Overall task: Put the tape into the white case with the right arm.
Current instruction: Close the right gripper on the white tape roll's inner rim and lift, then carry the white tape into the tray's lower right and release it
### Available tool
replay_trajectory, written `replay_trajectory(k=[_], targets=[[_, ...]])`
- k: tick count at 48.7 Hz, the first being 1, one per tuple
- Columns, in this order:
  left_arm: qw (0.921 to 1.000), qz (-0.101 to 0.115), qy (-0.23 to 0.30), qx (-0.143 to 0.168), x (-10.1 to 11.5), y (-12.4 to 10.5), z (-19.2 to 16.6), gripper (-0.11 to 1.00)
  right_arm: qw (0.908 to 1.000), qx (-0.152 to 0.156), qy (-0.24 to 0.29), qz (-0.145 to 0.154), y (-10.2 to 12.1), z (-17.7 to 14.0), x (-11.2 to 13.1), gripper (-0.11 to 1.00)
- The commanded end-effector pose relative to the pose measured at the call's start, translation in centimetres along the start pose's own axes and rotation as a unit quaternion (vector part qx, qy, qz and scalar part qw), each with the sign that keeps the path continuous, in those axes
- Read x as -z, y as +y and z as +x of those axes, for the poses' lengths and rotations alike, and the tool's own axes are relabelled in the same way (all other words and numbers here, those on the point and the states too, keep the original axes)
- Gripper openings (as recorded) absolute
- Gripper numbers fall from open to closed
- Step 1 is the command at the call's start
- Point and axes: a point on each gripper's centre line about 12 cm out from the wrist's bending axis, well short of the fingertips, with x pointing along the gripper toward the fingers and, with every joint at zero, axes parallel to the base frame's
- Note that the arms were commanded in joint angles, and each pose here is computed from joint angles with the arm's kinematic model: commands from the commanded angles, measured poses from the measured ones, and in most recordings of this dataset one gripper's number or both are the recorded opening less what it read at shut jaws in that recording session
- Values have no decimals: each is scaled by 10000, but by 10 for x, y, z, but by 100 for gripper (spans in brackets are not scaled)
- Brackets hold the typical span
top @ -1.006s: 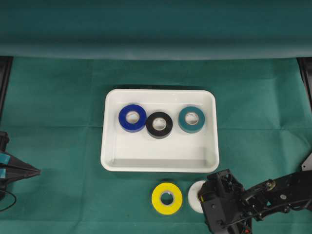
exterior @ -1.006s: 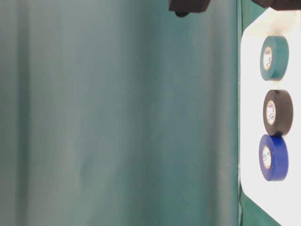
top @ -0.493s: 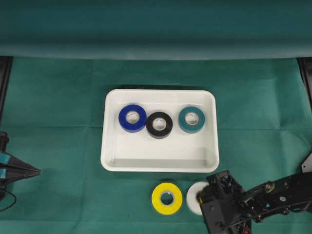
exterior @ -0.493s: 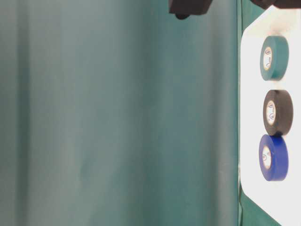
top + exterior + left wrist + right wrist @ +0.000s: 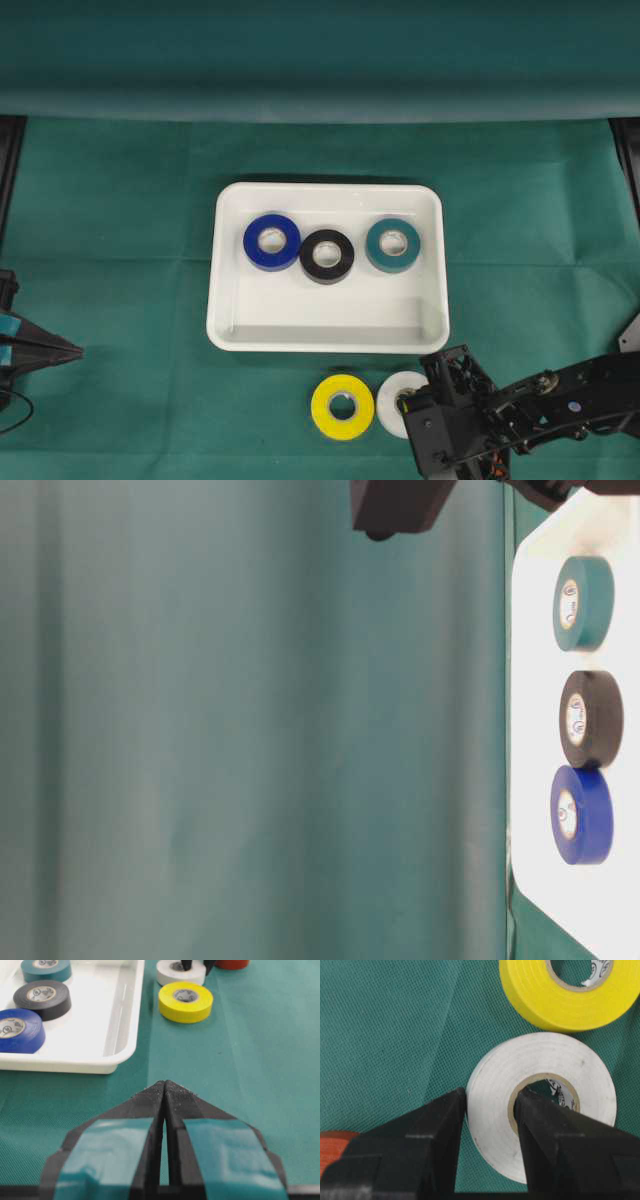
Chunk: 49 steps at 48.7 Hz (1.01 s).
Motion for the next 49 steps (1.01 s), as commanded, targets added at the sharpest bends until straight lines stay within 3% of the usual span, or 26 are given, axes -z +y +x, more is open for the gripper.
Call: replay_trajectory(k=[1,13,32,49], targets=[[10000,-2,-1,-16,-4,0,1,0,9998,-52,-203,76,3,-6,-13,3],[10000,-10,-8,-15,-4,0,1,0,9989,-156,-430,43,17,-16,-31,3],[10000,-2,-16,-15,-5,0,1,0,9990,439,-73,46,18,-43,-49,3],[10000,-1,0,-8,-4,0,1,0,9987,502,-25,67,16,-44,-50,3]])
